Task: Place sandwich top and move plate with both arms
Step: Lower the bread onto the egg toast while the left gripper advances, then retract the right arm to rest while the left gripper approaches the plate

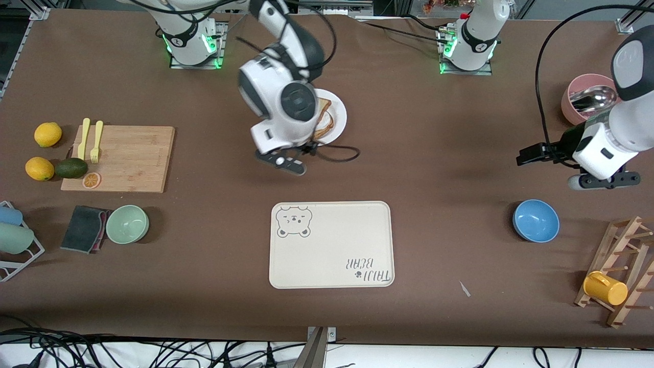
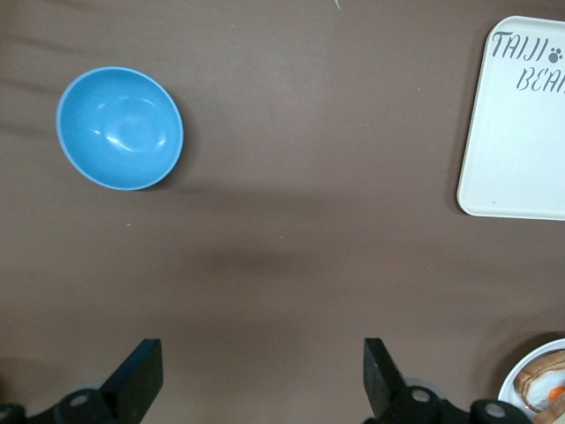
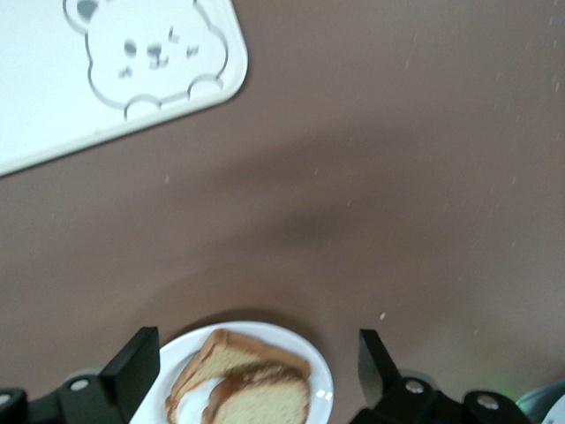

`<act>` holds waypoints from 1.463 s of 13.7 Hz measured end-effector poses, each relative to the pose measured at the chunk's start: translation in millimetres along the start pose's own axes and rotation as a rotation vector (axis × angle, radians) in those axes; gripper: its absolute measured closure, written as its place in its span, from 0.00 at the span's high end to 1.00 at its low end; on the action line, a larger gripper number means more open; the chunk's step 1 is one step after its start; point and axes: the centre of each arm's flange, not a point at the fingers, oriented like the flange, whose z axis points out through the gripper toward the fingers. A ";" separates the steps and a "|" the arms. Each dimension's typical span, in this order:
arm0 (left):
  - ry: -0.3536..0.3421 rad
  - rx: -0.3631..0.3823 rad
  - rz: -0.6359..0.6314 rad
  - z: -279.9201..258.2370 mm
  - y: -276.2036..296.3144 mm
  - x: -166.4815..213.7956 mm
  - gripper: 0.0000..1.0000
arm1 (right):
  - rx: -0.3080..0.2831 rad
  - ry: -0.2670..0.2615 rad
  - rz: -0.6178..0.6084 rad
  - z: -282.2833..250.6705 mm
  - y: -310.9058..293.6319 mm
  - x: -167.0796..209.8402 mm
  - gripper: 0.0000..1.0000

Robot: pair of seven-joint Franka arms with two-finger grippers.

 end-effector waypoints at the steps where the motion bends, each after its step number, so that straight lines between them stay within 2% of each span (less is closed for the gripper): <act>1: -0.005 -0.005 0.006 8.4 3.9 3.8 1.00 | 0.021 -0.009 -0.031 -7.2 22.4 25.2 0.99; 3: -0.014 -0.013 0.017 25.6 11.7 9.8 1.00 | 0.047 -0.019 -0.099 -16.0 68.0 70.4 0.99; 6: -0.030 -0.052 0.024 43.0 15.3 11.9 1.00 | 0.080 -0.014 -0.218 -27.8 128.6 118.4 0.99; 10: -0.023 -0.098 0.025 63.1 22.4 12.1 1.00 | 0.127 0.040 -0.394 -63.3 224.0 162.8 1.00; 12: -0.013 -0.131 0.032 79.2 38.4 10.3 1.00 | 0.139 0.058 -0.412 -83.5 277.1 167.6 1.00; 16: -0.013 -0.205 0.030 120.5 71.1 -1.1 1.00 | 0.154 0.071 -0.372 -102.3 351.8 144.6 1.00; 20: -0.058 -0.310 0.005 146.6 101.6 -17.7 1.00 | 0.182 0.173 -0.332 -129.9 387.2 121.6 1.00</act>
